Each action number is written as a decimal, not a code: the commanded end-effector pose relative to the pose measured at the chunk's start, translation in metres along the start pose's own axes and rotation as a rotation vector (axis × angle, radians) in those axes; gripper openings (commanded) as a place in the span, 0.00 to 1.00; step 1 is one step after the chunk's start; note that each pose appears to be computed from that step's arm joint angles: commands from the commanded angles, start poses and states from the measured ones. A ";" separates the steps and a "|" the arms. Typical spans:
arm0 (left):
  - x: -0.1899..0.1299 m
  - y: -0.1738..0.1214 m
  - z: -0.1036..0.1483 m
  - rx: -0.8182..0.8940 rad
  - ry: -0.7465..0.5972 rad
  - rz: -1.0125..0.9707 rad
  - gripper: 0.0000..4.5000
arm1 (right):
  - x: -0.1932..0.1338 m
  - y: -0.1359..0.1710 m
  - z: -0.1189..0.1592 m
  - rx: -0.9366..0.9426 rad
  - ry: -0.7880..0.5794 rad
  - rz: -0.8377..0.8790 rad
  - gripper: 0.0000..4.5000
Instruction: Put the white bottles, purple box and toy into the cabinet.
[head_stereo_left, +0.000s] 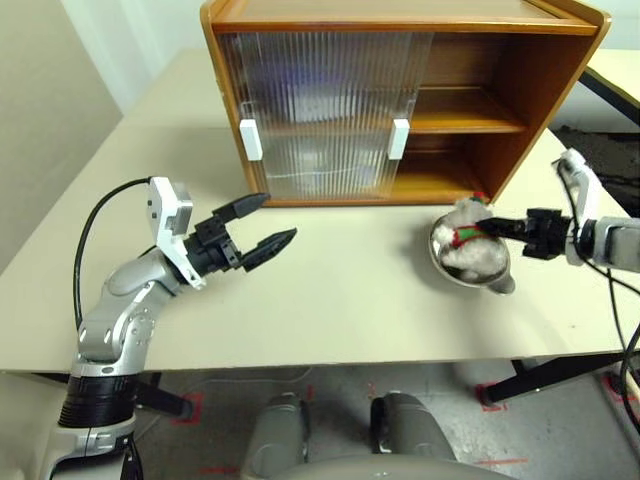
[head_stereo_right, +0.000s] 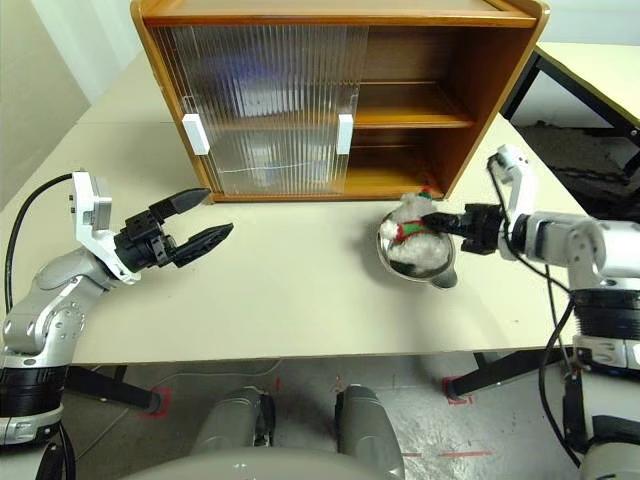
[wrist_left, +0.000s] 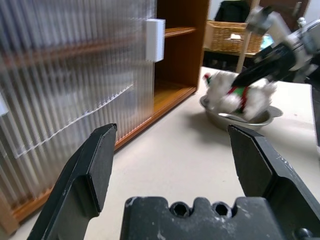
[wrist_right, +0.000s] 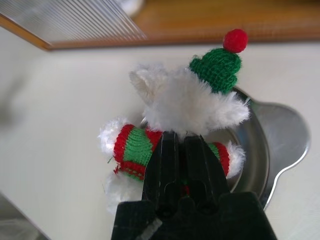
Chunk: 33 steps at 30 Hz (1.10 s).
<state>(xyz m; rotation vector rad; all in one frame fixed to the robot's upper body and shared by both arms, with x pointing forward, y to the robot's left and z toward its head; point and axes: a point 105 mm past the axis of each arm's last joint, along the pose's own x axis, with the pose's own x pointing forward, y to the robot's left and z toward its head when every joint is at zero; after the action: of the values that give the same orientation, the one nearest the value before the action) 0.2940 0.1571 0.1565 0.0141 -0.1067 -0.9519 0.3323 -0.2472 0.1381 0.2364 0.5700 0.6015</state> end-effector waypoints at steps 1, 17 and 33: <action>0.002 -0.001 -0.002 0.011 0.009 -0.013 1.00 | -0.015 0.012 0.036 -0.040 -0.097 0.044 0.01; 0.002 0.001 -0.004 0.016 0.007 0.012 1.00 | -0.014 0.009 0.151 -0.312 -0.575 -0.033 0.01; -0.002 -0.001 0.002 0.027 -0.004 0.044 1.00 | 0.017 0.010 0.182 -0.521 -0.734 -0.176 0.01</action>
<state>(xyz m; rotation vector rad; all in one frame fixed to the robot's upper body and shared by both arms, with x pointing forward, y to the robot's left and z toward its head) 0.2939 0.1600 0.1537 0.0215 -0.1128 -0.9029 0.4410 -0.2394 0.2795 -0.0613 -0.2638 0.4429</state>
